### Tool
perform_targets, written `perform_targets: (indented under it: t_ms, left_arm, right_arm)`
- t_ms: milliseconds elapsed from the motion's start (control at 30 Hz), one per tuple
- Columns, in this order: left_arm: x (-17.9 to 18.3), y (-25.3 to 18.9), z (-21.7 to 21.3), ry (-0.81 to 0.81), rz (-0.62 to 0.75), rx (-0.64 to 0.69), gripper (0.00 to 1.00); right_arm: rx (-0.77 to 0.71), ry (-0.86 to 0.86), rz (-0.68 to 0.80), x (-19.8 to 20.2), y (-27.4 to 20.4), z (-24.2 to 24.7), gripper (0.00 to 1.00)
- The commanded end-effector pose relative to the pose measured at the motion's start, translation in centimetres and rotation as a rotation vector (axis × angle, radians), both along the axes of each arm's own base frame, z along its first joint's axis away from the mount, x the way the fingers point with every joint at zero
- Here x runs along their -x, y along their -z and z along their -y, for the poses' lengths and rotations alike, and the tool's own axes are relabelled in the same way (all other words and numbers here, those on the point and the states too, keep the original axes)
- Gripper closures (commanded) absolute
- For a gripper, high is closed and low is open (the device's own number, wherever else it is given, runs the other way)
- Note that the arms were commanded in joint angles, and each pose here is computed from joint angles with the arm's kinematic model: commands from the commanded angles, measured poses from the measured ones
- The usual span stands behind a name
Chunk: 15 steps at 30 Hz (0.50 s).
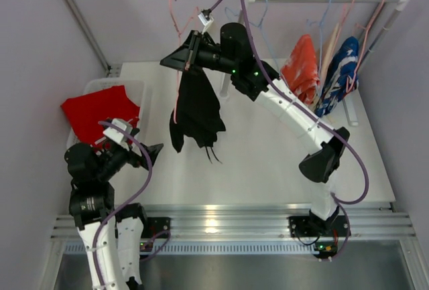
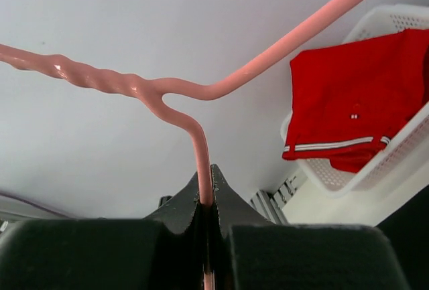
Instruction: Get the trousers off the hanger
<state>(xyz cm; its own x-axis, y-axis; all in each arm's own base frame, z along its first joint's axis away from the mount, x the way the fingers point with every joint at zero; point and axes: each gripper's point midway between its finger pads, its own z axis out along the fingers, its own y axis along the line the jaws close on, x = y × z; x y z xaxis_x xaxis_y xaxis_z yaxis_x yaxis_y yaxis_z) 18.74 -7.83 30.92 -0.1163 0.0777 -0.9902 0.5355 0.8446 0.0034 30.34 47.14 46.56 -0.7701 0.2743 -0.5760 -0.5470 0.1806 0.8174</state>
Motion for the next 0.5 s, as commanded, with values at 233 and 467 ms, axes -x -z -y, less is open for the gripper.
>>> perform_targets:
  t_ms: [233, 467]
  left_arm:
    - [-3.0, -1.7, 2.2, 0.244, 0.2, 0.02, 0.01]
    - [-5.3, -1.3, 1.6, 0.212, 0.192, 0.042, 0.02]
  right_arm:
    - [-0.195, 0.045, 0.118, -0.2, -7.2, 0.2, 1.0]
    - [-0.214, 0.016, 0.143, 0.9, -7.9, 0.1, 1.0]
